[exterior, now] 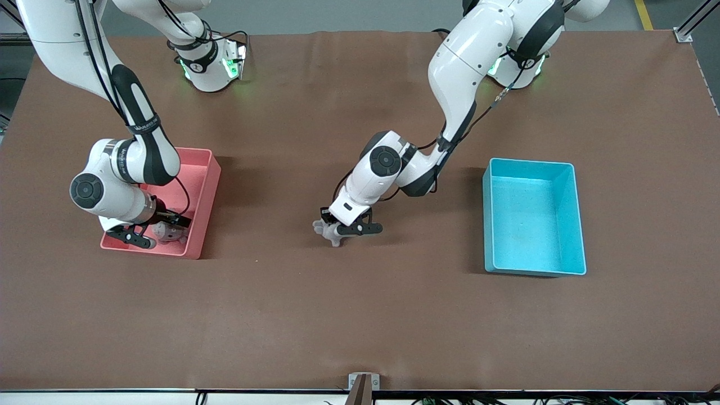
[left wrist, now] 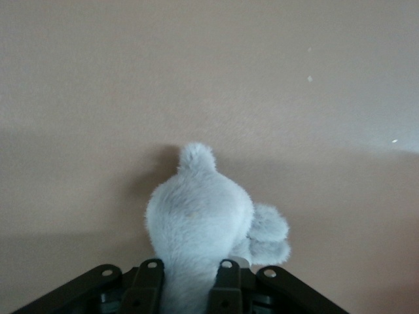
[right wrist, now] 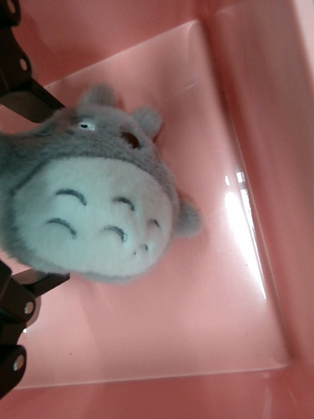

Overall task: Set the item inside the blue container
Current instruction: 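Carry the plush into the blue box with the left gripper while the right gripper lifts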

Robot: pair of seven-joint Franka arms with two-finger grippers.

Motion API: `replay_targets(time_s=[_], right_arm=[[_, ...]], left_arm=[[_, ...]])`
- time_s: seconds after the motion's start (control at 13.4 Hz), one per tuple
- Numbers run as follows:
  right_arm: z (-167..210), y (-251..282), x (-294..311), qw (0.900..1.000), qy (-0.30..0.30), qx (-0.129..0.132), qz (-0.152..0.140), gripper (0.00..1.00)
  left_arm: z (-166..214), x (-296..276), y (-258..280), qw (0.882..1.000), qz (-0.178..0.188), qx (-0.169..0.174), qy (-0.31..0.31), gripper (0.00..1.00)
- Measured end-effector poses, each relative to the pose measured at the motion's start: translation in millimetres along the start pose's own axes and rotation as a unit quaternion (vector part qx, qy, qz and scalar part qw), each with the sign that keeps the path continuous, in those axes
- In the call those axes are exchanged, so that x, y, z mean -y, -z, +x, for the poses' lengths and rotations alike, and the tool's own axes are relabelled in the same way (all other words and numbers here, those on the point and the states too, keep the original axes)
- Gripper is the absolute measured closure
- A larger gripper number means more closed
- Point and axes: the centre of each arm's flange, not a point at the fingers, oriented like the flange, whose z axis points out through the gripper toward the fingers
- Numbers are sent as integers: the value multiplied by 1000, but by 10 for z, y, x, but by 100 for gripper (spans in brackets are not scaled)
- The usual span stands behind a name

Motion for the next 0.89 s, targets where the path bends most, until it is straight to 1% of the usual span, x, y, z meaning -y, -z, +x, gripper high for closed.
replay_targets(time_s=[0.07,0.22,0.3,0.37,0.45,0.6,0.67,0.74,0.82,0.89], right_arm=[[0,-2,0,1000,0,0,0,7],[-1,-4,0,1000,0,0,0,29],[-1,-4,-1,1000,0,0,0,40],[-1,-4,-1,1000,0,0,0,47],[-1,-4,0,1000,0,0,0,47],[-1,-4,-1,1000,-1,0,0,59],[-1,-4,-1,1000,-1,0,0,59],[0,-3,-1,1000,-1,0,0,67],[0,-3,-2,1000,-1,0,0,67],[2,-1,-3,1000,-1,0,0,71]], left_arm=[[19,-23,66,1000,6,7,-1,78],[77,-123,371,999,29,31,-3,78],[123,-184,628,998,43,43,-6,78],[175,-226,929,997,59,53,-11,80],[232,-240,1259,995,74,62,-15,80],[384,-82,1876,991,102,79,-31,80],[469,95,2113,988,116,86,-50,80],[575,335,2300,985,128,89,-69,80],[686,628,2452,982,137,93,-90,81],[793,963,2587,977,148,97,-115,81]])
